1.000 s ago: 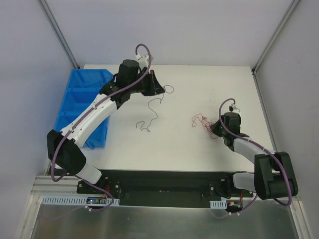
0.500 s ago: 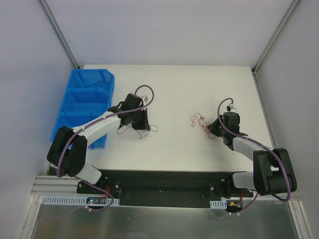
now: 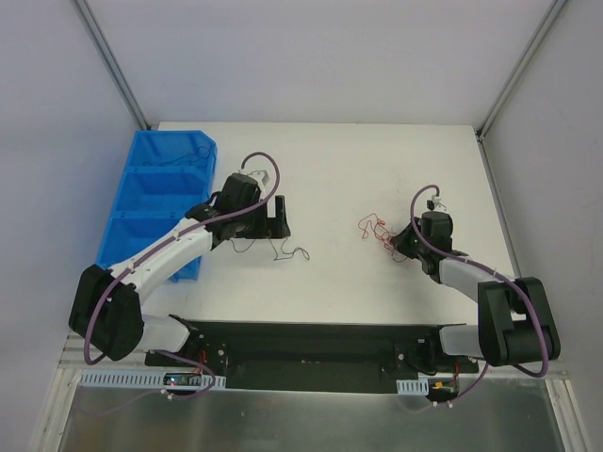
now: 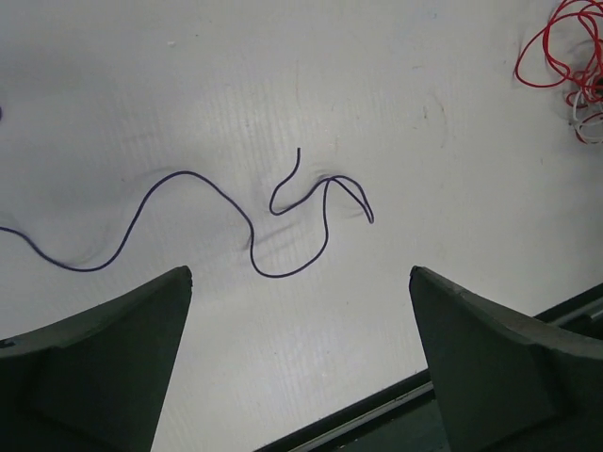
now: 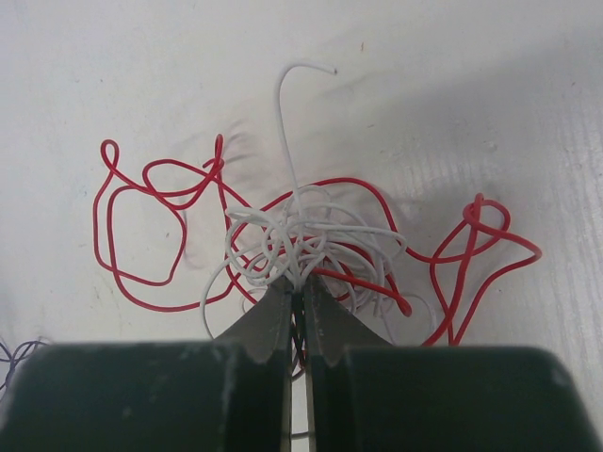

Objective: Untangle the cables

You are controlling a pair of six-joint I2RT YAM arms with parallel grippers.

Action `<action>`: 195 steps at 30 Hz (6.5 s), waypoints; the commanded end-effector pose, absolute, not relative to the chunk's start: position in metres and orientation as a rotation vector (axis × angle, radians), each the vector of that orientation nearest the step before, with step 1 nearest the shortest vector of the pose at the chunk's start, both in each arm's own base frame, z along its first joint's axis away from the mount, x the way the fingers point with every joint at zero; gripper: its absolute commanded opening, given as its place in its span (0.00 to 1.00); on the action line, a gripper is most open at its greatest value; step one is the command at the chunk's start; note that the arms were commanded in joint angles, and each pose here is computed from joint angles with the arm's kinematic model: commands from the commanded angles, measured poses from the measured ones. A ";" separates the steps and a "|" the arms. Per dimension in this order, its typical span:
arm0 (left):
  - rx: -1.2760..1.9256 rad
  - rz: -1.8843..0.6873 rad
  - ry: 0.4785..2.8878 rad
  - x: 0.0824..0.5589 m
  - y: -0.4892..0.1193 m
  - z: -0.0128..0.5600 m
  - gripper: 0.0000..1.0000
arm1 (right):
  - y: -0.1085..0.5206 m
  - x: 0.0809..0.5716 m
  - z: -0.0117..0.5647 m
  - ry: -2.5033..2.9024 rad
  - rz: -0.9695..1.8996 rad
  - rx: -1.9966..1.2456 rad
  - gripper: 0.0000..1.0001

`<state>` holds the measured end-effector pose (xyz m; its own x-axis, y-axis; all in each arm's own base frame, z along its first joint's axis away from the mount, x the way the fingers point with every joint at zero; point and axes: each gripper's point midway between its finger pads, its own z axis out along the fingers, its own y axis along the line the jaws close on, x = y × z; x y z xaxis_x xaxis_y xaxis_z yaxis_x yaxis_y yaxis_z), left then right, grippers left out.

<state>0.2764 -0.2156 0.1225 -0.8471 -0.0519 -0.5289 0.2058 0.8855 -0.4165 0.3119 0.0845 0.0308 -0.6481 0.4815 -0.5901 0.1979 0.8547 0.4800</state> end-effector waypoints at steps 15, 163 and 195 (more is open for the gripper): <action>0.052 -0.320 2.699 0.309 -0.178 0.072 0.93 | 0.094 0.324 0.045 2.235 0.561 0.468 0.01; -0.702 -0.115 2.016 0.531 0.147 0.203 0.02 | 0.111 0.328 0.032 2.292 0.658 0.441 0.01; -0.330 -0.274 2.320 0.538 0.018 0.157 0.59 | 0.116 0.325 0.039 2.280 0.691 0.417 0.01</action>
